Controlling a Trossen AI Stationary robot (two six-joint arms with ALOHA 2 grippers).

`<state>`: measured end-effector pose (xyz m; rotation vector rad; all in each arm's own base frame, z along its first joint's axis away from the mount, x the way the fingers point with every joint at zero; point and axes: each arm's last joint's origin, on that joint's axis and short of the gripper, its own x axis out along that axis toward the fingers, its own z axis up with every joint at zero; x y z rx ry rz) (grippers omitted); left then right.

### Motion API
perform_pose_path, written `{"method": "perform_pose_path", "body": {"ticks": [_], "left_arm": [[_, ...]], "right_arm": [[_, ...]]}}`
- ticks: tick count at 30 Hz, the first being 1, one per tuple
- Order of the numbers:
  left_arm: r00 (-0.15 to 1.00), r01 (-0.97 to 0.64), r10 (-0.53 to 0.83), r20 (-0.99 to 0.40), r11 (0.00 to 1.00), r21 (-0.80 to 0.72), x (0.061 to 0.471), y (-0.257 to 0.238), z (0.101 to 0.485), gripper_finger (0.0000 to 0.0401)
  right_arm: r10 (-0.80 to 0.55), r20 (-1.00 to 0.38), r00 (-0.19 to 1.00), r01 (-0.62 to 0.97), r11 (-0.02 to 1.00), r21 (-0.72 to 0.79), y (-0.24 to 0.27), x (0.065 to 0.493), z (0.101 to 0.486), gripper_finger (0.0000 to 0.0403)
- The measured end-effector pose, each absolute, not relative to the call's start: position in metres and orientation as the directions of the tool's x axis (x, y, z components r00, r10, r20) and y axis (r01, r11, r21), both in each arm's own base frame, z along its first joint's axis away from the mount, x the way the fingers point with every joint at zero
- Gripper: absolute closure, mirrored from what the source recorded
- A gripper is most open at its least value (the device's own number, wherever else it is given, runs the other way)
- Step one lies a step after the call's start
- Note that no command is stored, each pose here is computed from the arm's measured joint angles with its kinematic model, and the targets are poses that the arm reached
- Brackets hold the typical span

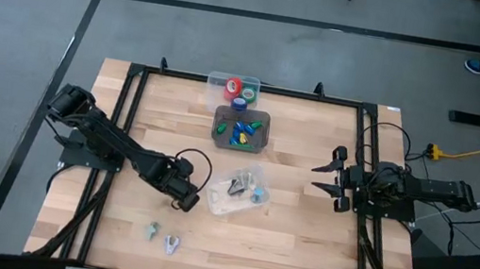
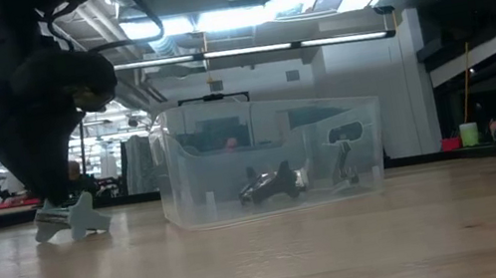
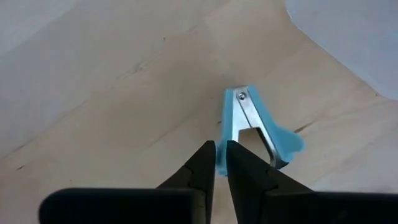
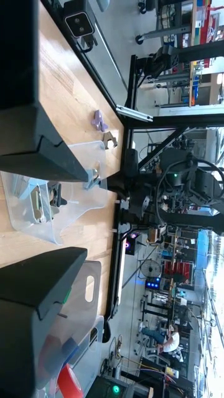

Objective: Pick and place Stapler, Stapler remover, tape
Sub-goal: Put the blue staple remover into the bottom transparent bin

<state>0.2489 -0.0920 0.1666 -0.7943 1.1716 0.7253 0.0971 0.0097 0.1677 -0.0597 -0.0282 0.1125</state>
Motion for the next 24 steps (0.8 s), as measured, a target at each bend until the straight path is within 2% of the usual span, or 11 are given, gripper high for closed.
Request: {"method": "perform_pose_path", "body": {"ticks": [12,24], "left_arm": [[0.311,-0.687,-0.036,-0.95,0.682,-0.251,0.271,-0.103,0.15,0.0375],[0.39,-0.587,-0.063,-0.919,0.752,-0.301,0.269,-0.102,0.166,0.0396]], "right_arm": [[0.113,0.025,0.993,-0.111,0.992,-0.061,0.01,0.097,0.168,0.0215],[0.113,0.025,0.993,-0.111,0.992,-0.061,0.01,0.097,0.168,0.0215]]}}
